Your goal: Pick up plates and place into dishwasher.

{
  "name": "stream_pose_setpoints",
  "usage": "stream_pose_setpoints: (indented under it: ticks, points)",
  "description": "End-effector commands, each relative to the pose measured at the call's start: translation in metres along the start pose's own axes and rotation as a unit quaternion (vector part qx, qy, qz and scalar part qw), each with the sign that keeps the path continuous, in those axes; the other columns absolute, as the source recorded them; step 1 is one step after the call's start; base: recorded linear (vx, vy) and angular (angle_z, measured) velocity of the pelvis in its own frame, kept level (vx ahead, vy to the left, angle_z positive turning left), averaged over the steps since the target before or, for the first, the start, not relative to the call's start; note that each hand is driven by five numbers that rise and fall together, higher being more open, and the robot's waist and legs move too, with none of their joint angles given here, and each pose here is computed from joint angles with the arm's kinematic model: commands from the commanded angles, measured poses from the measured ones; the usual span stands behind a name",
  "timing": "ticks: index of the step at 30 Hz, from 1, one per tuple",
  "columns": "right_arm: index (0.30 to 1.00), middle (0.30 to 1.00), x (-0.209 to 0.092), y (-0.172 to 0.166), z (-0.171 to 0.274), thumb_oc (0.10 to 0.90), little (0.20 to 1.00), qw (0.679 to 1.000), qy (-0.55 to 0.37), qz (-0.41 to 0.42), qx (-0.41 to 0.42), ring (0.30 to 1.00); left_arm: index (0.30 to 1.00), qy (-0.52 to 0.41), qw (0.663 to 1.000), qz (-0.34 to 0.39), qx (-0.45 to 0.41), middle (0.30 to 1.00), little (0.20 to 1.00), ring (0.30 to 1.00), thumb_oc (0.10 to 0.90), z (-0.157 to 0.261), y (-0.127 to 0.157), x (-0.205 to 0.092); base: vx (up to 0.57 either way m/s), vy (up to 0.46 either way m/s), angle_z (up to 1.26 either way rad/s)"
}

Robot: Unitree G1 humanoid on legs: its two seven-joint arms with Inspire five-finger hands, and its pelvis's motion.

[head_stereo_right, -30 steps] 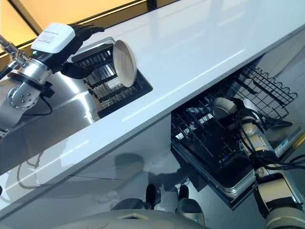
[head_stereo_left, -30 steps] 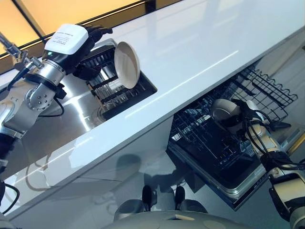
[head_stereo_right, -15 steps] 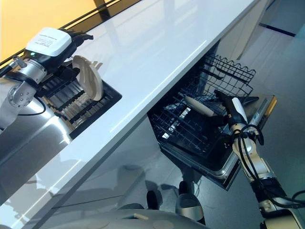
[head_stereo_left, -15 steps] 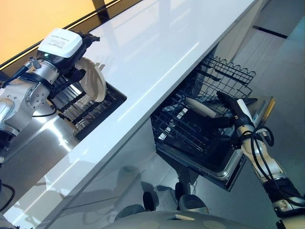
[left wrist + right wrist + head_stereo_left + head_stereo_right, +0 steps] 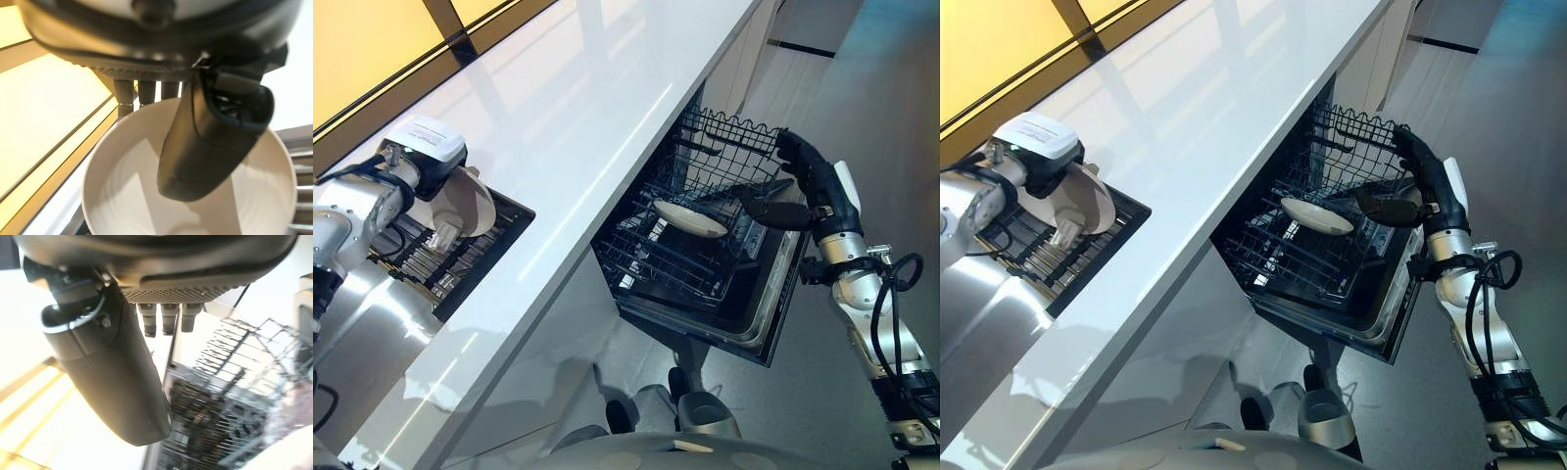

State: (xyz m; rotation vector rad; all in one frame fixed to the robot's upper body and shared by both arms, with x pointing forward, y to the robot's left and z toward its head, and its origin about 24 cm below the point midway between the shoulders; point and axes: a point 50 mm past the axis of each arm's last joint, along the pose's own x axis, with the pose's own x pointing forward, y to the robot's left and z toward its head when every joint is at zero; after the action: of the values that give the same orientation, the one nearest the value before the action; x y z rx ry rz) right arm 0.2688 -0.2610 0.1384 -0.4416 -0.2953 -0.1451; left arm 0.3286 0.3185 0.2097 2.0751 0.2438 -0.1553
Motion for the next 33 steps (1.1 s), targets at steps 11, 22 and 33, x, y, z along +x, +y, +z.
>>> stream_pose_setpoints:
  ticks: [11, 22, 33]
  points:
    - [0.900, 0.900, 0.030, -0.042, 0.107, 0.800, 0.900, 0.960, -0.256, -0.110, 0.018, 0.900, 0.300, 0.062, 0.993, 0.097, -0.004, 0.300, 0.200, 0.300, 0.100, -0.032, 0.047, -0.011, -0.05, -0.040, 0.05]
    - [0.900, 0.900, 0.012, -0.021, 0.103, 0.800, 0.900, 0.949, -0.275, 0.012, 0.156, 0.900, 0.300, 0.075, 0.791, 0.593, -0.131, 0.300, 0.200, 0.300, 0.100, -0.046, 0.062, -0.096, -0.07, -0.074, 0.24]
    - [0.900, 0.900, 0.018, 0.034, 0.114, 0.800, 0.900, 0.936, -0.260, 0.141, 0.189, 0.900, 0.300, -0.058, 0.681, 0.716, -0.143, 0.300, 0.200, 0.300, 0.100, 0.013, 0.075, -0.121, -0.04, -0.042, 0.35]
